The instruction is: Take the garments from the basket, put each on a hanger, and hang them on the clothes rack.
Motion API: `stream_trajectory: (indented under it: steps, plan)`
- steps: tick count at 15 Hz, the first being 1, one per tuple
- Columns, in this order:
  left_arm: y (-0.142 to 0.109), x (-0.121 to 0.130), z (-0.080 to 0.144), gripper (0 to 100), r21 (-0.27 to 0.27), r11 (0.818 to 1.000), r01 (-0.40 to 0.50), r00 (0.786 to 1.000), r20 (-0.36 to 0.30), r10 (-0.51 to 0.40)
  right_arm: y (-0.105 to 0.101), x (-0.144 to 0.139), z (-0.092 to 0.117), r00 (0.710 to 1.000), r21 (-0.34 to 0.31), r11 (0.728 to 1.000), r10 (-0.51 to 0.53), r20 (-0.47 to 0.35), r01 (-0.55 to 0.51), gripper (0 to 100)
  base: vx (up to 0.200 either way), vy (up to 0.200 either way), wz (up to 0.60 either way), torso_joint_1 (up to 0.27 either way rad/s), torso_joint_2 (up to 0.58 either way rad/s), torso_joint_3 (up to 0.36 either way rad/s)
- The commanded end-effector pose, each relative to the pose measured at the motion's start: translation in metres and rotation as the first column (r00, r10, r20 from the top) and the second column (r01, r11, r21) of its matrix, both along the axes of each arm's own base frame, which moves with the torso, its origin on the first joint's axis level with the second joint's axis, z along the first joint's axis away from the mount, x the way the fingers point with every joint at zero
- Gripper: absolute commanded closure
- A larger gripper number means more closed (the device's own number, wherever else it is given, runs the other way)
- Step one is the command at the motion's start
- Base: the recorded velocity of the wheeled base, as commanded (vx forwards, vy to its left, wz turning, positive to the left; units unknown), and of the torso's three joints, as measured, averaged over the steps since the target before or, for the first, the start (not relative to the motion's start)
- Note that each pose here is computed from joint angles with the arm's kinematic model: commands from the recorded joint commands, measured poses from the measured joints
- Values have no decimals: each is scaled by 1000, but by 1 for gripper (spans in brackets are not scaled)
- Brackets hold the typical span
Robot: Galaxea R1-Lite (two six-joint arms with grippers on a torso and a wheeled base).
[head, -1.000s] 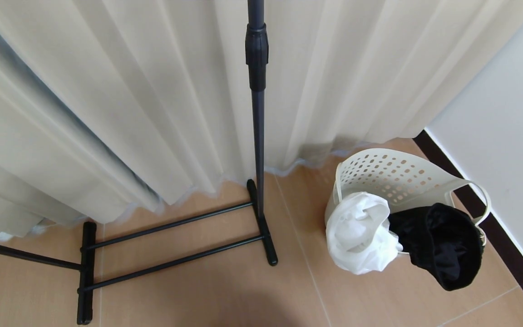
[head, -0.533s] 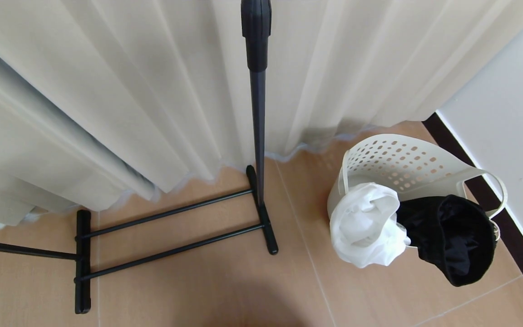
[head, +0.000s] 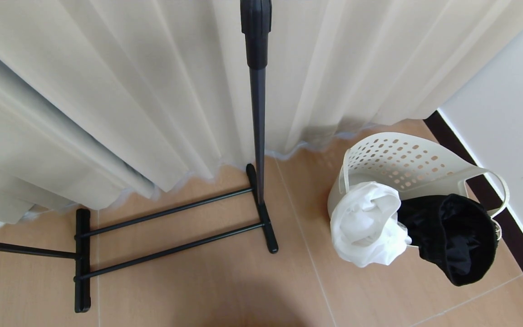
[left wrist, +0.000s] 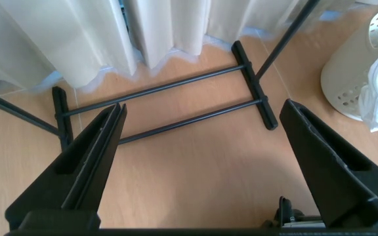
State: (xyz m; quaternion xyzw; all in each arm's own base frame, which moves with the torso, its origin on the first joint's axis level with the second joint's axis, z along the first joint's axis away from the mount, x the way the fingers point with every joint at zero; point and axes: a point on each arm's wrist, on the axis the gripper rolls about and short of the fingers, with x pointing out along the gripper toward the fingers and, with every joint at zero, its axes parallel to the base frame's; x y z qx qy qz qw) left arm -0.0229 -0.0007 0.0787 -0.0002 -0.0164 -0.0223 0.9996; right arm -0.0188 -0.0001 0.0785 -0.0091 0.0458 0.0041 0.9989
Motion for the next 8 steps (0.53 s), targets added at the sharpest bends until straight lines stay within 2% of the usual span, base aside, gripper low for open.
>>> stream_trajectory:
  steps: [1, 3, 5, 6, 8]
  plan:
    - [0, 0, 0, 0, 1, 1000, 0, 1000, -1, 0, 2, 23, 19, 972, -18, 993, 109, -206, -116, 0, 0, 0, 0, 0, 0, 0]
    - [0, 0, 0, 0, 1, 1000, 0, 1000, -1, 0, 4, 42, 34, 937, 0, 982, 182, -298, -190, 0, 0, 0, 0, 0, 0, 0]
    - [0, 0, 0, 0, 2, 1000, 0, 1000, 0, 0, 5, 62, 37, 916, -37, 976, 188, -353, -214, 0, 0, 0, 0, 0, 0, 0]
    - [0, 0, 0, 0, 2, 1000, 0, 1000, 0, 0, 5, 81, 39, 902, -89, 965, 193, -387, -245, 0, 0, 0, 0, 0, 0, 0]
    - [0, 0, 0, 0, 2, 1000, 0, 1000, 0, 0, 5, 102, 45, 887, -141, 952, 191, -420, -272, 0, 0, 0, 0, 0, 0, 0]
